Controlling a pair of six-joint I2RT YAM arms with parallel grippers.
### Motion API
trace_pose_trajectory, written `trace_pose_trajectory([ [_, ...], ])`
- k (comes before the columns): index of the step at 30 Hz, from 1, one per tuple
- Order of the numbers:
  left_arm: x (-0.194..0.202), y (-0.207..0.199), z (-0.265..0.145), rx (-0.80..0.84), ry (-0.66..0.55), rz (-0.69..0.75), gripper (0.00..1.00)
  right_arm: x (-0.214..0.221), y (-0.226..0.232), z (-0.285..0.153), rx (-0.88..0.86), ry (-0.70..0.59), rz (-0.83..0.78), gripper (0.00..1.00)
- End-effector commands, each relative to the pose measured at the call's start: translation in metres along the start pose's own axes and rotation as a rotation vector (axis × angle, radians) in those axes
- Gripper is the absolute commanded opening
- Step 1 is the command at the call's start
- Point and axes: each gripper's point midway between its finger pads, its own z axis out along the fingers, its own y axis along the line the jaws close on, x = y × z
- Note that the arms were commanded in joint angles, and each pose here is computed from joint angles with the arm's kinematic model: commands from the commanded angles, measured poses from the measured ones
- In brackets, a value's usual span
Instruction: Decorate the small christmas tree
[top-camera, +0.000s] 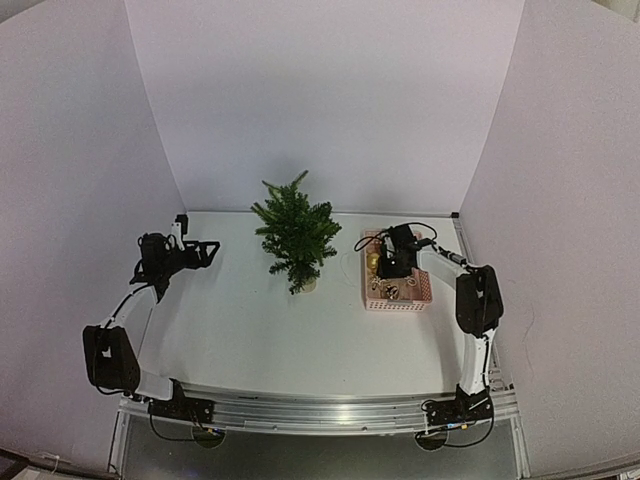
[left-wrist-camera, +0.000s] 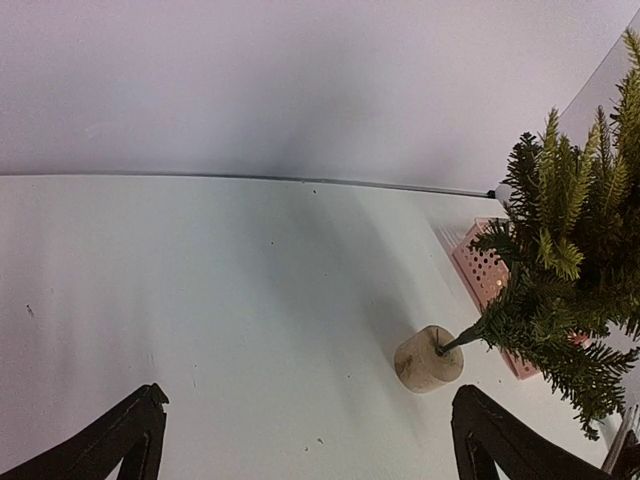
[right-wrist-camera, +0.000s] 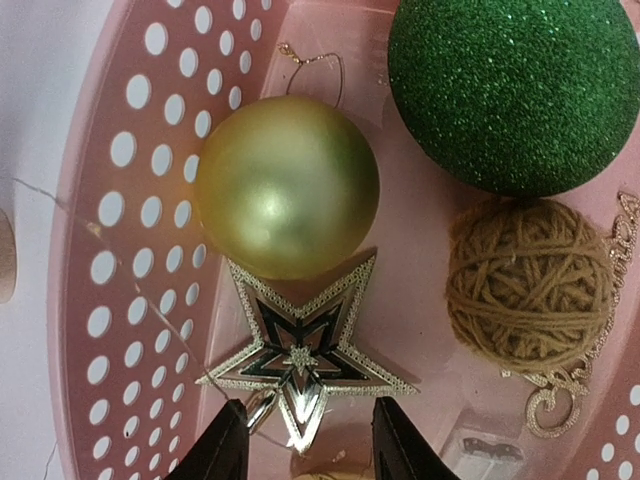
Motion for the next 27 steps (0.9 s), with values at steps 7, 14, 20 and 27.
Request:
trace_pose_trajectory([
  [7, -0.020, -0.005, 0.001, 0.007, -0.020, 0.060, 1.00, -0.009, 0.001, 0.004, 0.013, -0.004, -0.061, 0.00],
  [14, -0.019, -0.005, 0.001, 0.012, -0.013, 0.079, 1.00, -0.017, 0.001, -0.016, 0.028, -0.030, -0.088, 0.00],
  [20, -0.019, -0.010, 0.000, 0.034, -0.013, 0.100, 1.00, -0.025, 0.003, -0.044, 0.039, -0.070, -0.128, 0.00],
  [27, -0.021, -0.013, 0.000, 0.050, -0.016, 0.117, 1.00, -0.029, 0.008, -0.076, 0.028, -0.113, -0.135, 0.00],
])
